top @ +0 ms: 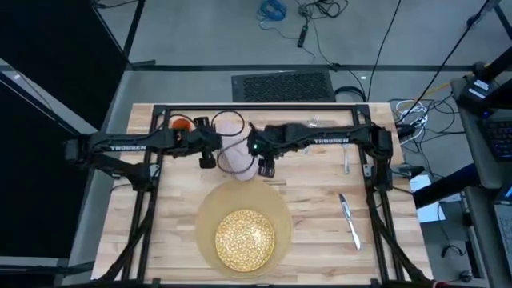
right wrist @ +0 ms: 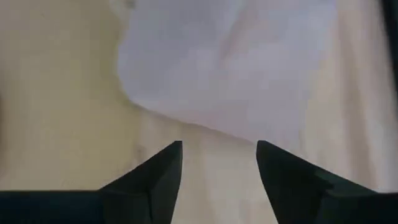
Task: Set table place
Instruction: Fold the light orange napkin on the table
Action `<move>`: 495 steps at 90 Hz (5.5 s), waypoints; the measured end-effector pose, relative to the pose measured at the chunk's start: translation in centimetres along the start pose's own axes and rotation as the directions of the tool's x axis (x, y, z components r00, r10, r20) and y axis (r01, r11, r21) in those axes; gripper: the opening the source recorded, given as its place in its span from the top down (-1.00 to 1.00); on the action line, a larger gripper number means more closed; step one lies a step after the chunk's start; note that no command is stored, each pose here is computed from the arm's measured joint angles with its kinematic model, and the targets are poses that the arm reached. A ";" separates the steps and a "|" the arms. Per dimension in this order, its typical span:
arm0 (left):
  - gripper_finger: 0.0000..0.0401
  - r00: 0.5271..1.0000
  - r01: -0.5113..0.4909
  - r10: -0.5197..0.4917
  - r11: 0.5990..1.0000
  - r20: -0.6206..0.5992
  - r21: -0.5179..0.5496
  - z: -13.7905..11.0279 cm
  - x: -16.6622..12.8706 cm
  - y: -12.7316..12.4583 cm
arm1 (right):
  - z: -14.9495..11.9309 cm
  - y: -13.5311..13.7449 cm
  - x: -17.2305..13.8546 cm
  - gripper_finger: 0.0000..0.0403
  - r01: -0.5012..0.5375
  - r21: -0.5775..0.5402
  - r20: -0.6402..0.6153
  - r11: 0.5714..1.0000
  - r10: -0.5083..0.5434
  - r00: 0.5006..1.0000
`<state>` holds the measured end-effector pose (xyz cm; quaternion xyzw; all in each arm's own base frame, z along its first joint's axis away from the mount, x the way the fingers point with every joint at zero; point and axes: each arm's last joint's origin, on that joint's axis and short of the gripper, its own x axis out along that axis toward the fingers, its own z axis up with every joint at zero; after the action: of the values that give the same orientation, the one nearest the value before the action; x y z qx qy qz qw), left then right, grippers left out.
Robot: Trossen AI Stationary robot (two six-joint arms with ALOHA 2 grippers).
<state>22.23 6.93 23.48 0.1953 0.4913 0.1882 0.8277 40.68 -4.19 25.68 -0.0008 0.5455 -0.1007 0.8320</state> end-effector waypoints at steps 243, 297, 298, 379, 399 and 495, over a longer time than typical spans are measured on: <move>1.00 0.857 0.331 -0.152 0.895 0.493 -0.300 7.6 -8.4 3.0 | -7.5 21.6 6.6 0.21 0.691 0.060 0.364 0.720 -0.661 0.656; 1.00 0.937 0.267 -0.177 0.918 0.300 -0.293 5.8 -7.8 2.4 | -7.0 20.6 7.2 0.21 0.635 0.048 0.300 0.771 -0.618 0.727; 1.00 0.941 0.265 -0.180 0.919 0.287 -0.292 5.7 -7.7 2.3 | -7.0 20.6 7.2 0.21 0.628 0.044 0.293 0.777 -0.611 0.735; 1.00 0.894 0.184 -0.270 0.949 -0.357 -0.257 -2.8 -1.9 -1.7 | -2.9 13.9 5.3 0.21 0.397 -0.006 0.145 0.918 -0.392 0.908; 1.00 0.867 0.190 -0.273 0.954 -0.416 -0.230 -3.4 -0.7 -2.0 | -1.2 10.7 6.5 0.21 0.219 -0.026 0.120 0.975 -0.215 0.969; 1.00 0.874 0.209 -0.271 0.959 -0.404 -0.191 -3.1 -0.2 -2.1 | -0.2 -0.4 12.5 0.21 -0.169 0.119 0.039 0.978 0.165 0.985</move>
<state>19.65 5.45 21.17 0.0279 0.6660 0.1560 0.7289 45.20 -6.71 14.34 0.0944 0.5243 -0.0634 0.8439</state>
